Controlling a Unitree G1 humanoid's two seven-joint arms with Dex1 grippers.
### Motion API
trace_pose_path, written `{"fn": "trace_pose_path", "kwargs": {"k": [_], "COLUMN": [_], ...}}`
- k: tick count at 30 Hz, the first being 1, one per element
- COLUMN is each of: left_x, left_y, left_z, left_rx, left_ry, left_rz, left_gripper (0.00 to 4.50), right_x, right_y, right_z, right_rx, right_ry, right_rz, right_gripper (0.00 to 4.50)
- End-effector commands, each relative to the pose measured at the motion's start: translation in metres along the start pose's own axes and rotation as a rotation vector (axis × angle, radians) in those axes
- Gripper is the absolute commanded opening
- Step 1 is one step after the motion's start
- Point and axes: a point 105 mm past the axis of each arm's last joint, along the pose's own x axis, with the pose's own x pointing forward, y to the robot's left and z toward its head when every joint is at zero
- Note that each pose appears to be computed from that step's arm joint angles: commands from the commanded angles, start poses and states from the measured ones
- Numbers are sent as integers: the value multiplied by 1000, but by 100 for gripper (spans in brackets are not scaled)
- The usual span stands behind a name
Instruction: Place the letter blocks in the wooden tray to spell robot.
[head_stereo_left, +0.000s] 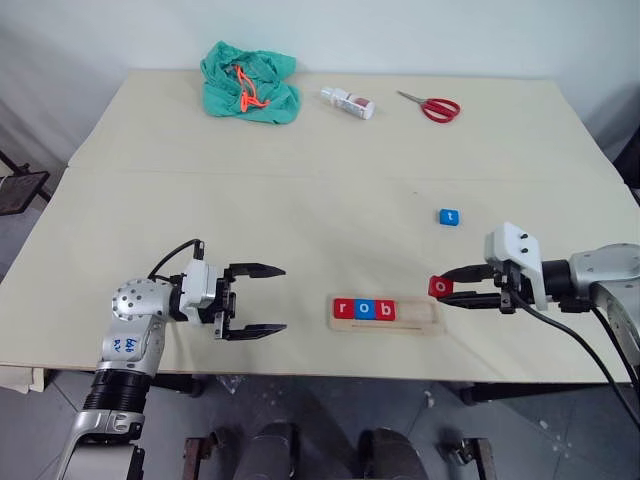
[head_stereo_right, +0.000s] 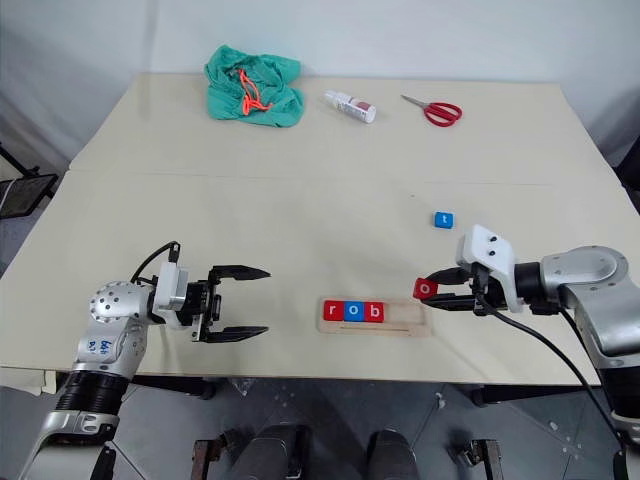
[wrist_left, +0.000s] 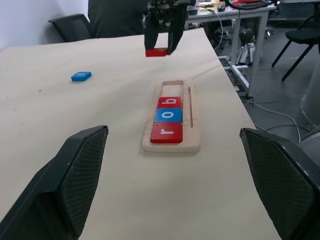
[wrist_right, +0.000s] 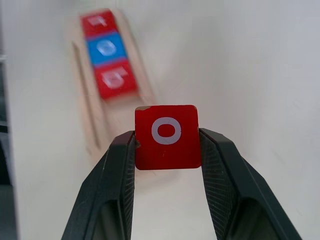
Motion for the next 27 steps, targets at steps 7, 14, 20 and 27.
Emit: {"fn": "trace_pose_path", "kwargs": {"k": [7, 14, 20, 27], "left_x": [6, 4, 5, 6], "left_y": [-2, -4, -4, -3], "left_z": [2, 2, 2, 2], "left_rx": [26, 29, 29, 30], "left_ry": [-20, -20, -20, -23], "left_rz": [-10, 4, 11, 12], "left_gripper": [450, 450, 450, 450], "right_x": [34, 36, 38, 36], "right_y": [10, 11, 13, 11], "right_z": [3, -3, -12, -8], "right_rx": [-43, -50, -60, -69], "right_ry": [-6, 28, 54, 30], "right_rz": [47, 72, 75, 65], "right_gripper": [145, 145, 145, 390]}}
